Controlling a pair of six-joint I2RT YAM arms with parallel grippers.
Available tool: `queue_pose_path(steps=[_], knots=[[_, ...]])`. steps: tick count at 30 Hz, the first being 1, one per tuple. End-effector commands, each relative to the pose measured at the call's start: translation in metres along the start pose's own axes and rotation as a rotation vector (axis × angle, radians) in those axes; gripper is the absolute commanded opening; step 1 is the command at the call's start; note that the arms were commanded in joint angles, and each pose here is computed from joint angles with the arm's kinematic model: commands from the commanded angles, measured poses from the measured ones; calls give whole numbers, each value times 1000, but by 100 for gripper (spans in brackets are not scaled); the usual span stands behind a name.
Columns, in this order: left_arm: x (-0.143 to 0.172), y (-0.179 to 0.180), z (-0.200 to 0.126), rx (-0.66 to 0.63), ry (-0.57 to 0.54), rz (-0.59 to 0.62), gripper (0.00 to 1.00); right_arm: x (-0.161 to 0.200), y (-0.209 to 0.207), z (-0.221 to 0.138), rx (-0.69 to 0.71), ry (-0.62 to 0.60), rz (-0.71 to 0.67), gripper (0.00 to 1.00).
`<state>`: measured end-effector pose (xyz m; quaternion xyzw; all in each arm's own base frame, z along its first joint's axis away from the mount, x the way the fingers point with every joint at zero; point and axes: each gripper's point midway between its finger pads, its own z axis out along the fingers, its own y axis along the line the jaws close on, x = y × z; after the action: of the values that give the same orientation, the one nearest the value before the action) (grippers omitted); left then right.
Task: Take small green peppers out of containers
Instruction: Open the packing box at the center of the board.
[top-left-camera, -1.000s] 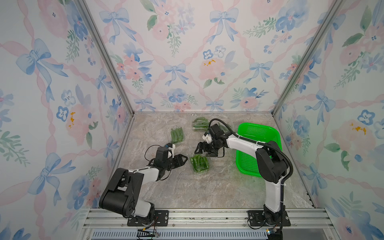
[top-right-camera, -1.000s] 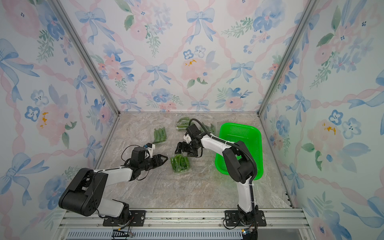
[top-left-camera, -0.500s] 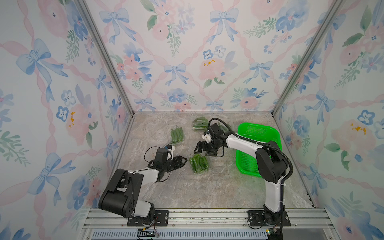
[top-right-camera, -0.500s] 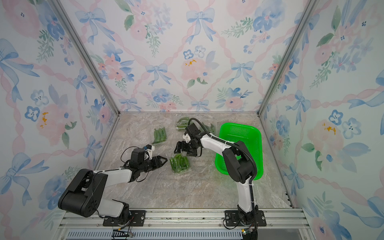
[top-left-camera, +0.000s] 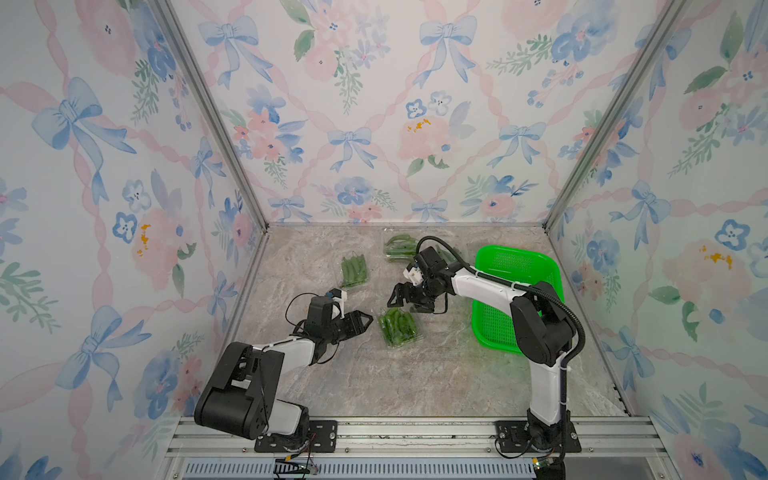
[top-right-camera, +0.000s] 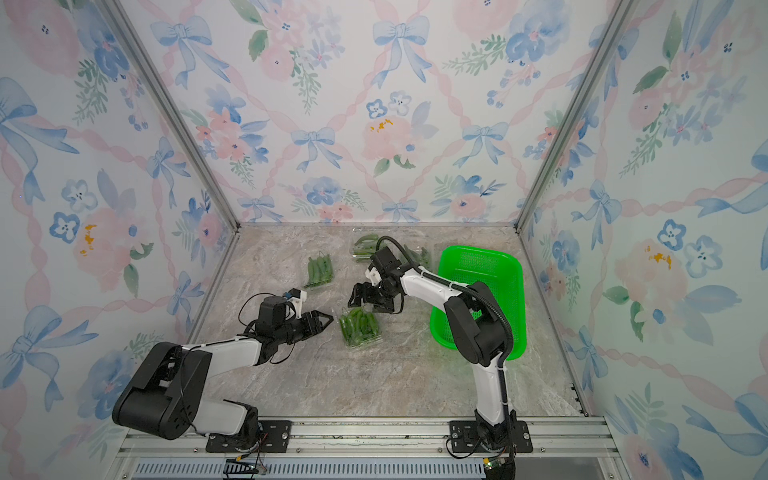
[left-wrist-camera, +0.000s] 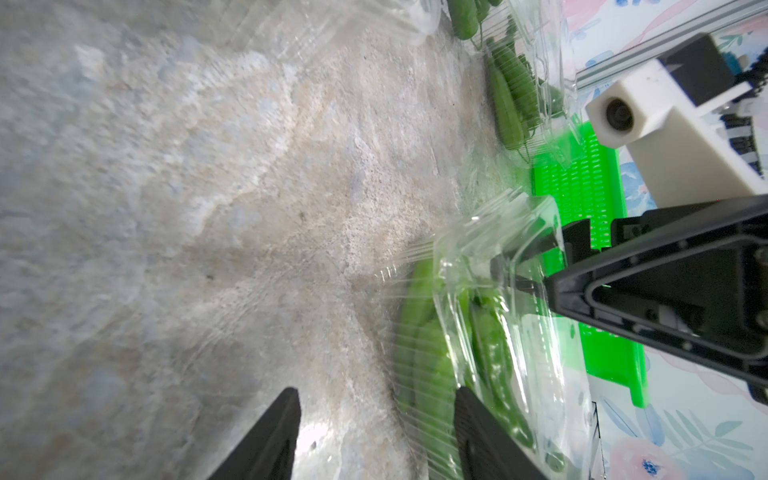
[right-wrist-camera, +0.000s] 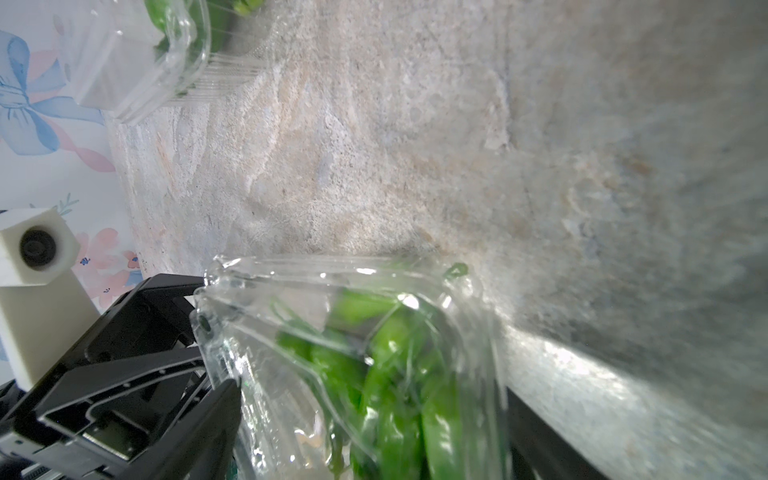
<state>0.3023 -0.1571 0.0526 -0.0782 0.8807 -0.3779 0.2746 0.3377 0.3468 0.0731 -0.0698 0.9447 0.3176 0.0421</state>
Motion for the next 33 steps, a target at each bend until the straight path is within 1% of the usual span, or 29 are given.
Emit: queue_pose_path(steps=[1,18,27,33], knots=[[4,-3,-3,19,15,-3,62,2,7,6,-10,23,0,91],[9,1,3,10,42,-9,62,4,11,9,-17,30,-3,91],[5,-1,7,4,39,-3,62,9,15,15,-25,47,-10,90],[1,-7,12,18,36,-11,61,13,17,22,-33,70,-10,88]])
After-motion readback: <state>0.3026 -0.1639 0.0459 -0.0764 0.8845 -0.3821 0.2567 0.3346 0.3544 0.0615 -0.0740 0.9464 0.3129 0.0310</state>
